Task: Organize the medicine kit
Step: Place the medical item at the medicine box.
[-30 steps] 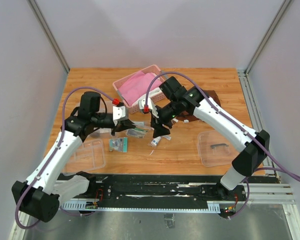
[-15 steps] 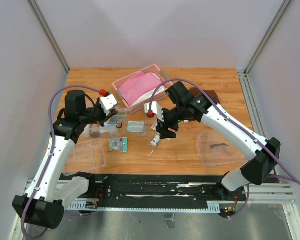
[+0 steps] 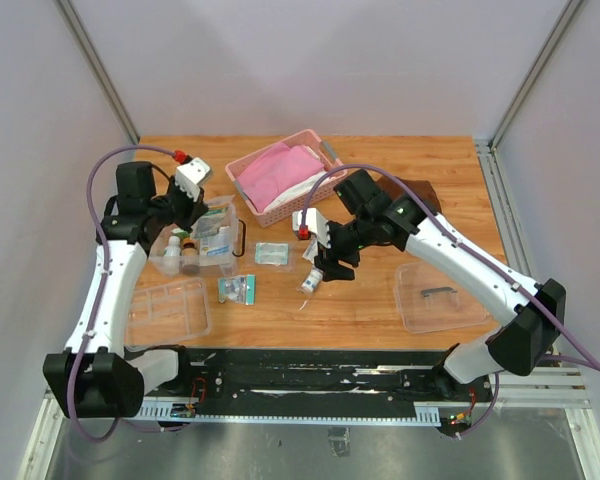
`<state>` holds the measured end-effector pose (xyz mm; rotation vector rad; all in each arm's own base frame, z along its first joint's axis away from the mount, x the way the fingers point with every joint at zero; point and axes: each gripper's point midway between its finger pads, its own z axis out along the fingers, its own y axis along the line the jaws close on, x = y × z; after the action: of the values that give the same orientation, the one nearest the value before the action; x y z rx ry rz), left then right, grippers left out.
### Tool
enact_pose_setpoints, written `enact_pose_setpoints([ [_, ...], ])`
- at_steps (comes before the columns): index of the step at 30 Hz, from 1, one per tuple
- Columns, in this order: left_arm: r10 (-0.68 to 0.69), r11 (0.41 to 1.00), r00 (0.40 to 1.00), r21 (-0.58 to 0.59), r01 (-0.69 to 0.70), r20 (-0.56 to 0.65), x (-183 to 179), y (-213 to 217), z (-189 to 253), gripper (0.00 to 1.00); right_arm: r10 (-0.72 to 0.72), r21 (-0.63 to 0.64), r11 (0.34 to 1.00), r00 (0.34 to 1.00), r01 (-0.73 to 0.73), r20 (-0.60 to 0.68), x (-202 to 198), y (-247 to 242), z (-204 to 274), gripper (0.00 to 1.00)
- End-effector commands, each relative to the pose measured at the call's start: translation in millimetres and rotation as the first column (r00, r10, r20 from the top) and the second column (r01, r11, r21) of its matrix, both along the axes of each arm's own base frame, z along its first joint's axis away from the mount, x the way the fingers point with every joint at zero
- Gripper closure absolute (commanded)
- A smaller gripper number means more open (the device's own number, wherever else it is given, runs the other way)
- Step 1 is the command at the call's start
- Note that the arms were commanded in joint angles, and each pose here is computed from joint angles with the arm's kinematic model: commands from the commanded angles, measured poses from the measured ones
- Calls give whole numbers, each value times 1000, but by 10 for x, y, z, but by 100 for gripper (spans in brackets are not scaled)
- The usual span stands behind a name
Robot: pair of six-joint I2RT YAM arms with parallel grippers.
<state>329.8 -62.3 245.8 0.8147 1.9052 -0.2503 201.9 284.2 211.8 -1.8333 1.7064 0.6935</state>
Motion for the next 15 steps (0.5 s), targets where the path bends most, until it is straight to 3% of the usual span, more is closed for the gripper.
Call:
enact_pose_setpoints([
  [1,91,996,992,-6,-91,-86,24,128,-194,100,5,-4,1000,1000,-5,-2,-34,11,-32,37],
  [8,161,985,971,-27,-169,-175,39,200,-571,100,8,-8,1000,1000,-8,-2,-40,3,-49,37],
  [15,104,986,955,-96,-136,-277,16,95,-861,100,10,-13,1000,1000,-11,-13,-40,13,-83,37],
])
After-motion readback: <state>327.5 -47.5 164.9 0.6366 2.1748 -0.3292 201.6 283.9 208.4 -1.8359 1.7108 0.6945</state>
